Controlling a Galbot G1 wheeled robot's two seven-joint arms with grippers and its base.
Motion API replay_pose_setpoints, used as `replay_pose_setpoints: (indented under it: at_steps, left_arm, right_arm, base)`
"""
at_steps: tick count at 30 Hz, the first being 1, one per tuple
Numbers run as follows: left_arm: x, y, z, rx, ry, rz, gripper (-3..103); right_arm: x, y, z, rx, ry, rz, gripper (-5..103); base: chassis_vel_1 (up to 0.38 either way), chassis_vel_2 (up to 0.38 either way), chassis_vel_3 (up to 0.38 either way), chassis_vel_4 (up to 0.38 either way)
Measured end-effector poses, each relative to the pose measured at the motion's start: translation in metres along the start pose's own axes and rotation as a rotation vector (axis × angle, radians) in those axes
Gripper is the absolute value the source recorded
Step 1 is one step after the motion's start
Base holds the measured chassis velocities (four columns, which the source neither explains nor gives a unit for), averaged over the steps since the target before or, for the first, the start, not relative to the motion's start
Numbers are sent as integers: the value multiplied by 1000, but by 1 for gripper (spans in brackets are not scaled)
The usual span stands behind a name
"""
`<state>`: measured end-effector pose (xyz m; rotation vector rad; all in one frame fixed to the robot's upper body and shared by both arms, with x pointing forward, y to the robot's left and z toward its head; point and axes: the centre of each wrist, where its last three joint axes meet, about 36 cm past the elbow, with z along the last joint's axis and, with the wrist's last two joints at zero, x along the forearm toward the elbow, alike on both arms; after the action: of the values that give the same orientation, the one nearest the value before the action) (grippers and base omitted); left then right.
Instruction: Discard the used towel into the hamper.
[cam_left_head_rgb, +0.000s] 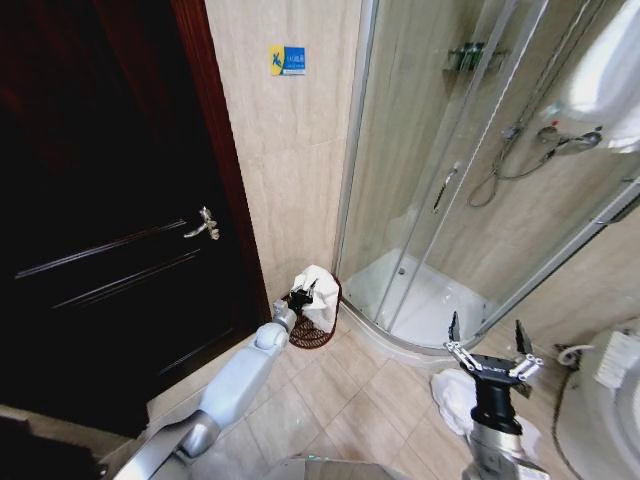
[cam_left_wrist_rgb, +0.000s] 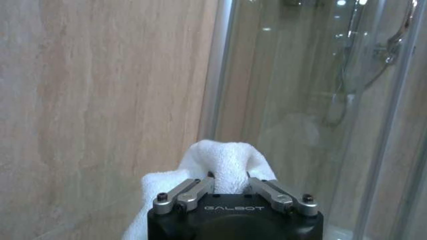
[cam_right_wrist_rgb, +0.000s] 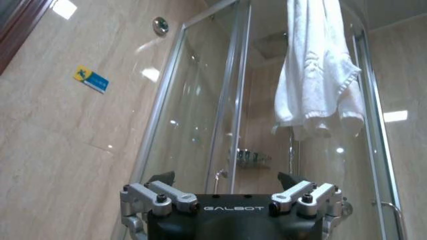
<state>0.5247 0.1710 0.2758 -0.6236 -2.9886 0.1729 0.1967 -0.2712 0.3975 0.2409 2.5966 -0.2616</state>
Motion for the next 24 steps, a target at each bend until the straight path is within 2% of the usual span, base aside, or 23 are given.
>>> replay_pose_setpoints:
  at_steps: [7,14,24]
  left_arm:
    - [-1,6,0,-2,-2,-18,9]
    - [2,4,1,4,-4,-19,9]
    - [6,-1,3,16,-7,-21,9]
  right_arm:
    - [9,-6,-5,-4,1,17,100]
    - [3,-5,-7,-7,-15,20,100]
    - [-4,-4,-1,18,-23,7,100]
  base:
    - [0,0,0,0]
    - [-17,-25,26,27]
    - [-162,-156,152,161]
